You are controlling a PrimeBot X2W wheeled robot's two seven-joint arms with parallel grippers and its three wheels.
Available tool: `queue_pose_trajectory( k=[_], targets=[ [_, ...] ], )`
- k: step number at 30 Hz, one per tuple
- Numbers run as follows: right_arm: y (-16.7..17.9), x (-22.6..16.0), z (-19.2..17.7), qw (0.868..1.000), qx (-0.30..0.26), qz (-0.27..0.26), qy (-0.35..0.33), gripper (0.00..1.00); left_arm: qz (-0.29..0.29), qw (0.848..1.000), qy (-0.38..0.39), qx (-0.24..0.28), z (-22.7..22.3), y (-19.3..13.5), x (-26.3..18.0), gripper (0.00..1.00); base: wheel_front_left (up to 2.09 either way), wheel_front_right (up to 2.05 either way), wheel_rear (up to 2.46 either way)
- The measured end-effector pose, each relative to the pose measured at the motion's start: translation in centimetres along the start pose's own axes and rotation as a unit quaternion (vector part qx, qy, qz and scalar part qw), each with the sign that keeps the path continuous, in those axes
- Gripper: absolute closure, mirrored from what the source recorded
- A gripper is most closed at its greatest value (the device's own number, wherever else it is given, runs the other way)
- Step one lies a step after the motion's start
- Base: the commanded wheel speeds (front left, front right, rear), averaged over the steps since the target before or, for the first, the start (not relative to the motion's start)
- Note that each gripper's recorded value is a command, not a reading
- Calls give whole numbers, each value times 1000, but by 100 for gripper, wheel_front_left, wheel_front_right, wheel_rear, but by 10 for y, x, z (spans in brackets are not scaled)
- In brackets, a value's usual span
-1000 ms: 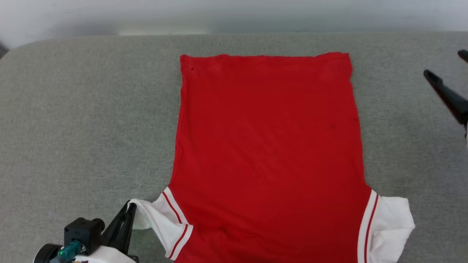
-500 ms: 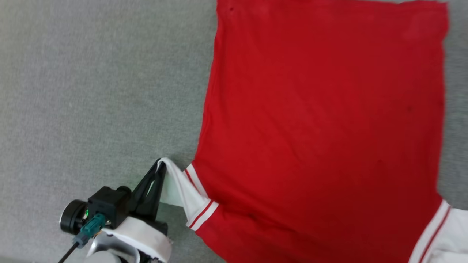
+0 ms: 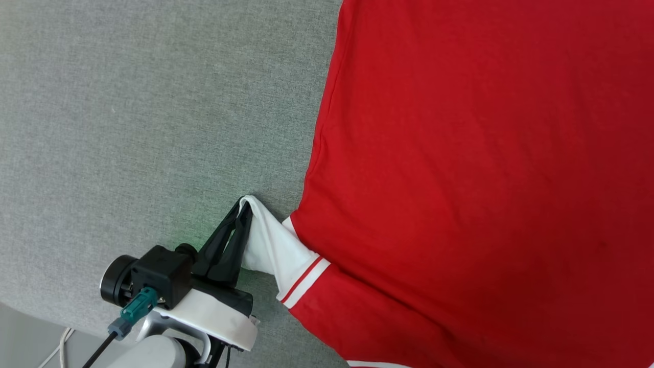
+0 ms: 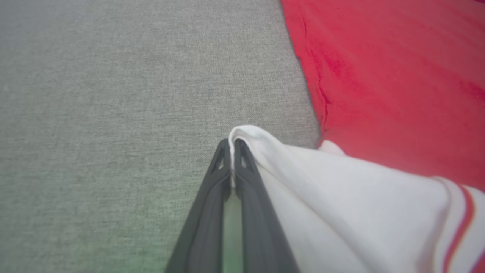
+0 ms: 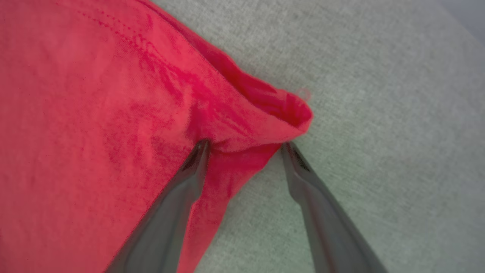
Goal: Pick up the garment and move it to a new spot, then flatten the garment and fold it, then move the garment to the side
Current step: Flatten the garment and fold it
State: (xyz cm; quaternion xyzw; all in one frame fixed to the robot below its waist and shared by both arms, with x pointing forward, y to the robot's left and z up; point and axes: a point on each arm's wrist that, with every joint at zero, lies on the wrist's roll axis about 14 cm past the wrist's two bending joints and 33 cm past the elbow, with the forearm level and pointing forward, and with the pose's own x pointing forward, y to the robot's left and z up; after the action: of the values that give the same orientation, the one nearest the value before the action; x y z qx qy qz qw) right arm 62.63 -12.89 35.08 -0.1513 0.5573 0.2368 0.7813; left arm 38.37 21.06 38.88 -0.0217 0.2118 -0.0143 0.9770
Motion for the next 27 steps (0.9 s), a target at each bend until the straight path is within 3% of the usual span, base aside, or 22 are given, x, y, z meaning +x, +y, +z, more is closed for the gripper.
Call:
queue_pose_trajectory(
  k=[1,8,14,20,27],
  targets=[
    [0,1,-1,1000,-5,-1,-2,100,0,1000,0,0,0,0,0,100,0,0,0],
    [5,-20,8,999,-3,-1,-52,100,5,1000,-16,5,9,4,-6,100,0,0,0],
    [9,-78,21,992,-30,-20,-122,100,9,999,-38,8,22,7,-25,100,0,0,0],
    [9,-133,-14,986,-65,-36,-147,100,4,998,-53,16,28,6,-45,100,0,0,0],
    [-1,-174,-100,988,-60,-54,-130,100,-9,998,-58,12,31,-2,-57,100,0,0,0]
  ],
)
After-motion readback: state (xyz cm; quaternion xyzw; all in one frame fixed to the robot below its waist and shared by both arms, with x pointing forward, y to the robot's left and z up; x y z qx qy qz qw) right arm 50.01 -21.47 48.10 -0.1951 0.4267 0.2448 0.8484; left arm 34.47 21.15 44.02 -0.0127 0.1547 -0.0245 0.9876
